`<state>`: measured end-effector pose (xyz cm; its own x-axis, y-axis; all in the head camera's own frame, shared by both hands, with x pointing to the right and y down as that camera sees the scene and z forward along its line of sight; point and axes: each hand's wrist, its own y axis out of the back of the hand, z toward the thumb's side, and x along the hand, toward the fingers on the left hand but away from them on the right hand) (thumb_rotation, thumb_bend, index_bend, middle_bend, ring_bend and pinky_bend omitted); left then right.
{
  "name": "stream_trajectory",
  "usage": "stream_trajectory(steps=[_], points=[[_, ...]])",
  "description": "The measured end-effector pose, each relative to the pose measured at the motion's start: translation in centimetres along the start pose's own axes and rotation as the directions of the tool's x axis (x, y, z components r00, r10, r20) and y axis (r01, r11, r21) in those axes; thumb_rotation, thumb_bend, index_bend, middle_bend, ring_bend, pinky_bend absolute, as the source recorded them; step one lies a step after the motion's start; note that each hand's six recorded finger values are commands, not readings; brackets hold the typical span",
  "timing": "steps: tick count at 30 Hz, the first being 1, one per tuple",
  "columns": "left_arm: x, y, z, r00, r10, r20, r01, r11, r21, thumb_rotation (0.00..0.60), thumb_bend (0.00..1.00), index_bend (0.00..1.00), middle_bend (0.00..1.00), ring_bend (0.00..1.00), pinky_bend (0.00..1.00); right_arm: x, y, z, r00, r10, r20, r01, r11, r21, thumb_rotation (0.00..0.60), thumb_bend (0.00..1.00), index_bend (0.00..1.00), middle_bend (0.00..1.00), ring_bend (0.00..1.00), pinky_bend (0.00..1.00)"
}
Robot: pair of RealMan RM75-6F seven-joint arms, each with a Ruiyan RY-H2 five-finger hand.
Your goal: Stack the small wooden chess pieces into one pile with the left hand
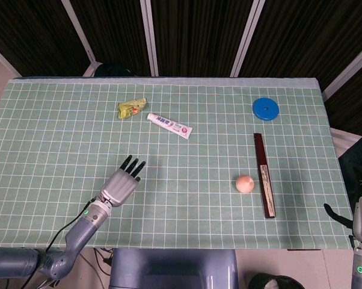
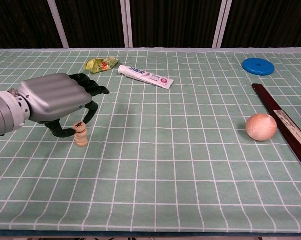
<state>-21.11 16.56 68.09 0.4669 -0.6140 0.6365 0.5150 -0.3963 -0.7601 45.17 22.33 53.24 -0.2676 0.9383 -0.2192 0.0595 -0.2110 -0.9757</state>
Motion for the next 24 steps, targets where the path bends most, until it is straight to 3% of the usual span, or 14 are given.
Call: stream_trajectory(steps=[24], points=[[-0.01, -0.13, 0.19, 1.000, -0.001, 0.003, 0.001, 1.000, 0.016, 0.600, 0.31, 0.45, 0.00, 0.00, 0.00, 0.01, 0.05, -0.01, 1.000, -0.003, 0.001, 0.003, 1.000, 0.001, 0.600, 0.23, 0.09, 0.01, 0.00, 0.00]])
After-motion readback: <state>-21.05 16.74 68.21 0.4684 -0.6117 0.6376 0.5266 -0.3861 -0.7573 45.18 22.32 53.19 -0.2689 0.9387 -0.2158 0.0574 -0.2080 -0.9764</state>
